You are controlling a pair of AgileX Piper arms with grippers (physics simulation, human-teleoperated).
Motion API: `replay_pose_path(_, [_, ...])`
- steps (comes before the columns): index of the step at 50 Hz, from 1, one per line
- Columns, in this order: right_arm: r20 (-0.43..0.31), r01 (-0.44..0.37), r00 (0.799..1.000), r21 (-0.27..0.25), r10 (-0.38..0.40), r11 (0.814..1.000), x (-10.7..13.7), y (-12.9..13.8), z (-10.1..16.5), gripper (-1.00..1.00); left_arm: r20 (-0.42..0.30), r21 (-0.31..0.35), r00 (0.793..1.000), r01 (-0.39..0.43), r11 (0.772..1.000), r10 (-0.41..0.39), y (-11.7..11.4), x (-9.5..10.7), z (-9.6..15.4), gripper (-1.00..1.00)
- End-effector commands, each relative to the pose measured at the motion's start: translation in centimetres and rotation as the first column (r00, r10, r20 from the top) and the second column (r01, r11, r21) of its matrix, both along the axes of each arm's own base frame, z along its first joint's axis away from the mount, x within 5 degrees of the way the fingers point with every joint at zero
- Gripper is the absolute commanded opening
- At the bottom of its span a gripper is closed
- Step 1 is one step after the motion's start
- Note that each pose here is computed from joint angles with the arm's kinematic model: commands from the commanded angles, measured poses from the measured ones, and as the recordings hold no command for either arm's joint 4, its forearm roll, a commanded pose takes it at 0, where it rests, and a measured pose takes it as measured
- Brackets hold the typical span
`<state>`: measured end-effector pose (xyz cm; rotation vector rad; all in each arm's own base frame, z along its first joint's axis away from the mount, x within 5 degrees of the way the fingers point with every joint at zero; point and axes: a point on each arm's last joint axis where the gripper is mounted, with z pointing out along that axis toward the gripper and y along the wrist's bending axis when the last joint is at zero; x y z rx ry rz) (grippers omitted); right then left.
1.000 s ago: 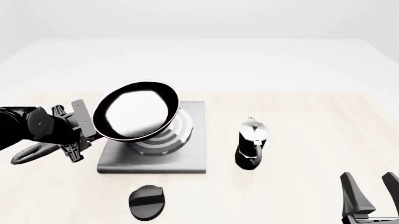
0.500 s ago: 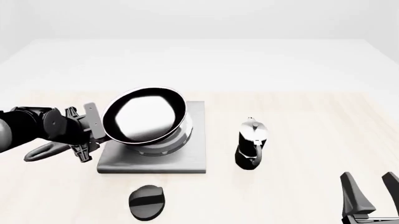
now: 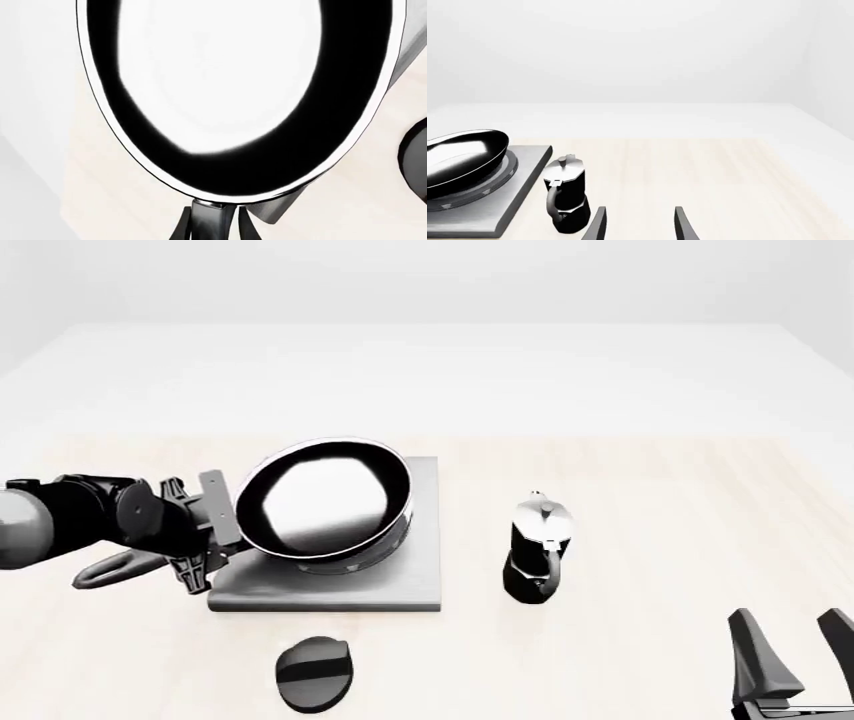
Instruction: Turn on the stove and put the frying pan on it.
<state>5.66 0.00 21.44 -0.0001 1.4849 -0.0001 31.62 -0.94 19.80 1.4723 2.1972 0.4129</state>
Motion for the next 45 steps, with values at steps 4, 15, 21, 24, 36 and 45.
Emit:
replay_pose_path(4, [0.0,0.0,1.0,0.0,0.0,1.0,0.0,0.0,0.0,1.0,0.032,-0.019,0.999,0.001,1.0,0.0,-0.4,0.6,0.4,-1.0])
replay_pose_path(15, [0.0,0.0,1.0,0.0,0.0,1.0,0.0,0.0,0.0,1.0,0.035,-0.024,0.999,-0.001,1.0,0.002,-0.6,1.3,0.1,-1.0])
replay_pose_path(21, [0.0,0.0,1.0,0.0,0.0,1.0,0.0,0.0,0.0,1.0,0.058,-0.02,0.998,-0.009,1.0,0.011,-0.1,1.9,-0.2,-1.0])
replay_pose_path(24, [0.0,0.0,1.0,0.0,0.0,1.0,0.0,0.0,0.0,1.0,0.054,-0.025,0.999,-0.005,1.0,0.007,-0.5,2.0,-0.2,1.0])
replay_pose_path(36, [0.0,0.0,1.0,0.0,0.0,1.0,0.0,0.0,0.0,1.0,0.052,-0.034,0.999,-0.009,0.999,0.011,-0.8,2.3,-0.3,1.0])
replay_pose_path(45, [0.0,0.0,1.0,0.0,0.0,1.0,0.0,0.0,0.0,1.0,0.027,-0.044,0.999,-0.025,0.999,0.026,-0.8,2.1,-0.5,1.0])
